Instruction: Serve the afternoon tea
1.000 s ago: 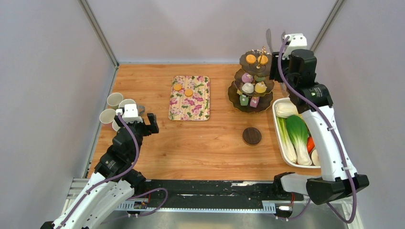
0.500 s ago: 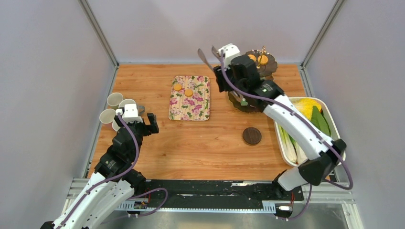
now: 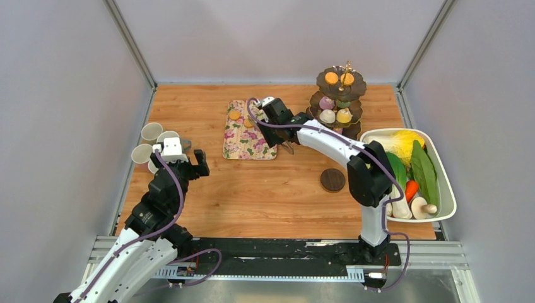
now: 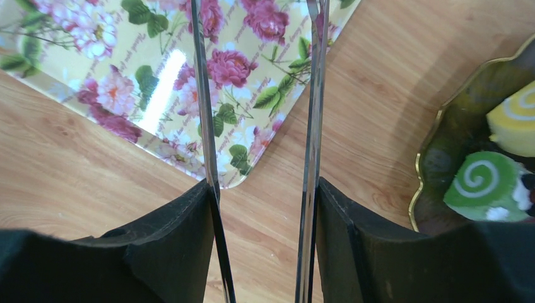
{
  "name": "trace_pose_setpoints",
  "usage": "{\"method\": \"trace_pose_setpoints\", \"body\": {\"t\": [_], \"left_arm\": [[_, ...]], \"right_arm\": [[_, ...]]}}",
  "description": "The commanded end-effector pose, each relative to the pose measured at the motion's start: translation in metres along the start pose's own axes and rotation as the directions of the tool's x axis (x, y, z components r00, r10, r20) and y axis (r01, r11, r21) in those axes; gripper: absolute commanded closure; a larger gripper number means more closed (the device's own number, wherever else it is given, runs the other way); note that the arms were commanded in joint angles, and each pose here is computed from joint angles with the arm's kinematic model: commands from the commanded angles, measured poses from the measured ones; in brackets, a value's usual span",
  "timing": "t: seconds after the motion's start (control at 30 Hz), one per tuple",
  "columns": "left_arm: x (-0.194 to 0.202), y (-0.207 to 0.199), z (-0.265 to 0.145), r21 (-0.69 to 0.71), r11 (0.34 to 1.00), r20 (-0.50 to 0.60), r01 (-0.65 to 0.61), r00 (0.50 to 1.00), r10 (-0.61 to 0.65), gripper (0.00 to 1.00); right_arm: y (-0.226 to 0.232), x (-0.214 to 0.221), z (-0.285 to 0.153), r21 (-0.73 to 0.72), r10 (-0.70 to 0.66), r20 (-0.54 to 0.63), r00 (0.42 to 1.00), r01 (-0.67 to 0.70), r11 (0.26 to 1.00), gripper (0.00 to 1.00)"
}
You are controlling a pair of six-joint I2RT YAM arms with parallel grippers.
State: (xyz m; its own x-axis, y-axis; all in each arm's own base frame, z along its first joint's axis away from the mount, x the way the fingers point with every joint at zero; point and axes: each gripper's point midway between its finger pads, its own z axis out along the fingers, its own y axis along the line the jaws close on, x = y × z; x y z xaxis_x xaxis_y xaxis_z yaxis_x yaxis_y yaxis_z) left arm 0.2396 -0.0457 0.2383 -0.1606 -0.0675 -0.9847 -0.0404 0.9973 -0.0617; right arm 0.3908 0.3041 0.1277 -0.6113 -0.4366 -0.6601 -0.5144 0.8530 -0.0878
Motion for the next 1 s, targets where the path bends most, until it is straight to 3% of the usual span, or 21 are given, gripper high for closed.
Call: {"method": "trace_pose_setpoints", "body": {"t": [0.0, 0.6, 0.97], "left_arm": [[-0.004, 0.001, 0.001, -0.010, 1.000, 0.015, -0.008, 1.000, 0.008, 0.00], [-0.003, 0.001, 0.001, -0.008, 1.000, 0.009, -0.011, 1.000, 0.011, 0.00], [-0.004, 0.001, 0.001, -0.003, 1.000, 0.015, -0.007, 1.000, 0.007, 0.00]], "right_arm": [[0.013, -0.023, 0.014, -0.027, 0.016, 0.068, 0.998, -0.014, 1.000, 0.43], [0.026, -0.012, 0.074, -0.041, -0.040, 0.020, 0.999, 0.041, 0.998, 0.46], [0.012, -0.017, 0.043, 0.007, -0.053, 0.035, 0.998, 0.053, 0.999, 0.61]]}}
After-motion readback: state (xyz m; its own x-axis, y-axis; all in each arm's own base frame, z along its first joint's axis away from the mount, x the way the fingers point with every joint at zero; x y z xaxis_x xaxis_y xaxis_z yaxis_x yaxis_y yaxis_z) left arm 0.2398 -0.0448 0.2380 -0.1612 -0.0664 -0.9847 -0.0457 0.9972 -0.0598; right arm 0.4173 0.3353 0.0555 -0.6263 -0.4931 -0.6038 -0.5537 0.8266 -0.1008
